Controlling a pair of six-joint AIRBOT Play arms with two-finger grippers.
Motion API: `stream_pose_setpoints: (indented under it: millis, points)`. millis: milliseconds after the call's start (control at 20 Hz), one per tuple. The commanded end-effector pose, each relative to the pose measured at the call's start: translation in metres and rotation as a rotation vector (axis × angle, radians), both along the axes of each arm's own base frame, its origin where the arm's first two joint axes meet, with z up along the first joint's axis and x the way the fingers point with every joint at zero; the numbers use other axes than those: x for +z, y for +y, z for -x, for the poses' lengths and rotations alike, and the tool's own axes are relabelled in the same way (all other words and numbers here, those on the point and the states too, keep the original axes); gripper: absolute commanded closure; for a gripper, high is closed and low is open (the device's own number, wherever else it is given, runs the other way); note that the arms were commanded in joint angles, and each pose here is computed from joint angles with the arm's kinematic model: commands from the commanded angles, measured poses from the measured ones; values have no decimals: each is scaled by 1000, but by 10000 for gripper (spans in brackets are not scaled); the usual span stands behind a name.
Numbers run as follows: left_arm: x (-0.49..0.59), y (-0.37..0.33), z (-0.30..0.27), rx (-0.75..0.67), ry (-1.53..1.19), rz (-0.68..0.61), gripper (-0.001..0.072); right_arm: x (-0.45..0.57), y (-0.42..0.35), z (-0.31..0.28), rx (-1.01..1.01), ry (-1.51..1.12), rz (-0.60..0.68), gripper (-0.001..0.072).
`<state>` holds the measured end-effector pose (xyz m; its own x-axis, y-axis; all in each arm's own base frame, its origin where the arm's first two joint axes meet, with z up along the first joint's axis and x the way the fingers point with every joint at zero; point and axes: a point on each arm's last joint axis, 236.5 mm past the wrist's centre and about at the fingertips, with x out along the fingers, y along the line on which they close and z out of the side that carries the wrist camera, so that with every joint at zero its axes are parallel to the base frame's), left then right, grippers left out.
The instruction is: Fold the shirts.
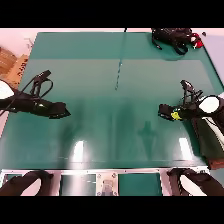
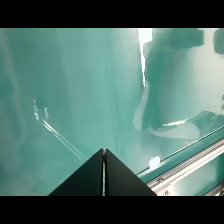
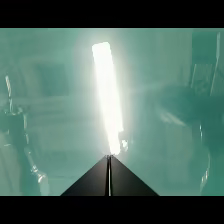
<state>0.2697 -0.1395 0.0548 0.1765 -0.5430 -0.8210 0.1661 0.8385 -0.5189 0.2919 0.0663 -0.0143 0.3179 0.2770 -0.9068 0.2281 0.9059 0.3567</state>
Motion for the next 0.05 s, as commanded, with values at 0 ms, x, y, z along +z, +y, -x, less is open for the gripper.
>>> stream_pose_setpoints:
  millis: [0]
  points:
    - [-1,0,0,4,-5,0,685,0,1,0,2,-1,0,694]
